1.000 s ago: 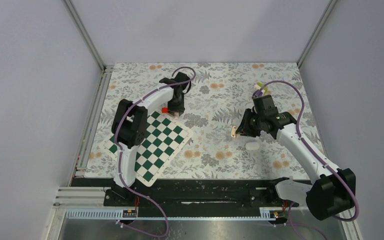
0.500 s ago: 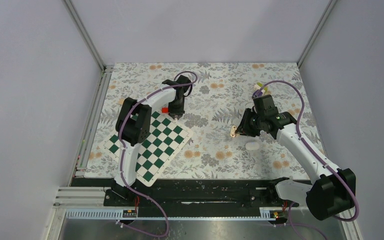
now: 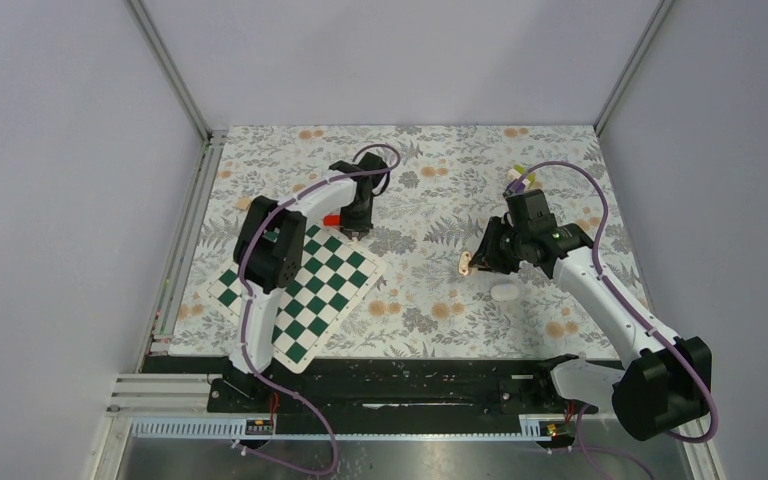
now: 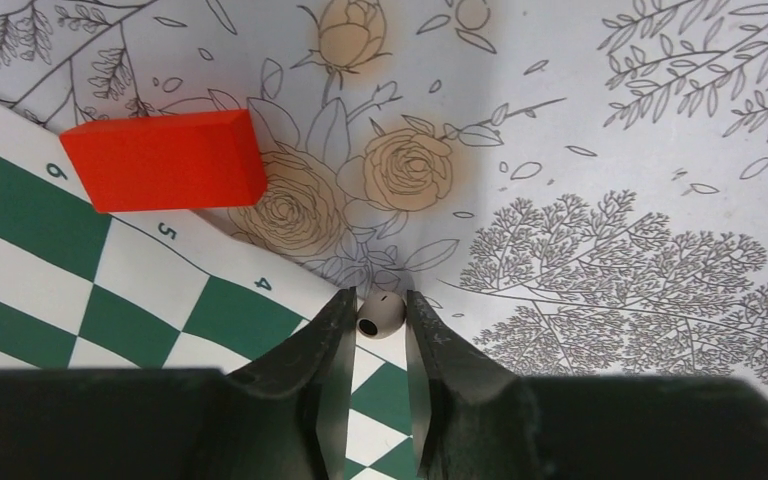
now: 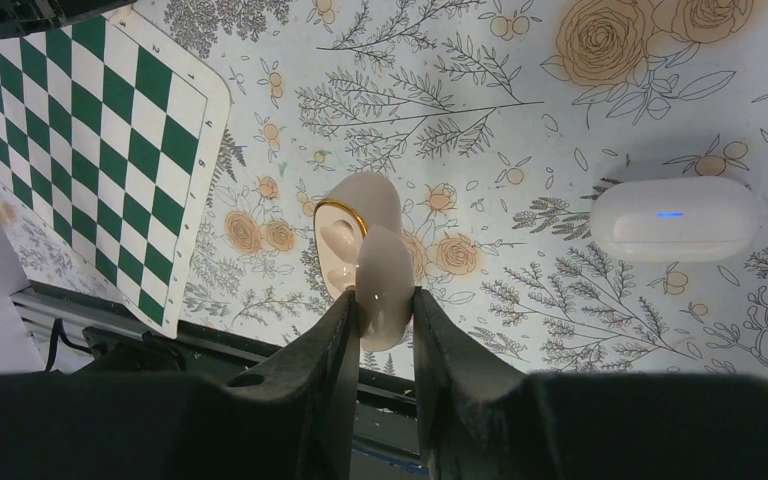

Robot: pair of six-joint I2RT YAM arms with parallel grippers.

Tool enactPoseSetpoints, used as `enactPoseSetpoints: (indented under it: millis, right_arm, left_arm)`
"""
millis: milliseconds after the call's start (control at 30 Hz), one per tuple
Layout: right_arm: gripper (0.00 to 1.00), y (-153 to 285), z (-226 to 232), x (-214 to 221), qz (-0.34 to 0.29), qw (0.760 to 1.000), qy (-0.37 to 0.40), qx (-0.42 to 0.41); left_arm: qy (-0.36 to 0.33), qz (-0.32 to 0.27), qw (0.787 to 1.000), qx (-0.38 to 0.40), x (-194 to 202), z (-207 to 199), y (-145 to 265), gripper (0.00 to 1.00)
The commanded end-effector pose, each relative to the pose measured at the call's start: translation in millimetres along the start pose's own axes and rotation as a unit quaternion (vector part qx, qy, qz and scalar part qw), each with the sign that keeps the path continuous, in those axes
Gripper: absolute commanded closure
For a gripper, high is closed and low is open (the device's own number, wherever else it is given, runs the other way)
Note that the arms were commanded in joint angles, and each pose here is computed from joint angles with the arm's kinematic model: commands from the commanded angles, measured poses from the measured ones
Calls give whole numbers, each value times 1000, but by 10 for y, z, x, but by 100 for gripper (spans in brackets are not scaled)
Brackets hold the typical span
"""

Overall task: Insert the wireless bluetooth earbuds into the charging case
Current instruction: Pick up the left earbud from the center of the board.

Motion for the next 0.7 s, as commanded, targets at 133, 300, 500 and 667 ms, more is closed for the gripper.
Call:
enactPoseSetpoints:
  millis: [133,300,500,667]
  right_arm:
    - [100,61,50,-29,-12,1000,-3,-18]
    - [100,46,39,-17,-9,1000,-3,-17]
    - [100,-14,36,1,-5,1000,-11,-21]
    - [100,-38,52,11,-2,999,-16,-27]
  left_arm:
    - [5,-37,999,12,-117,-21,284,87]
    - [5,-58,996,75,-150,-78,716,89]
    - [21,-96,980,170,-144,-148,1293,90]
    - [55,-118,965,227,-110,-188,1626,91]
Point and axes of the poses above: each gripper's point midway between its finger pads, its own y axis back along the fingers, its own z axis along the line the jaws close on, x = y × z, the point moved 5 cm from there along y, back along the fingers, and after that the axes turned 2 degrees about y, right-handed, at the moved point
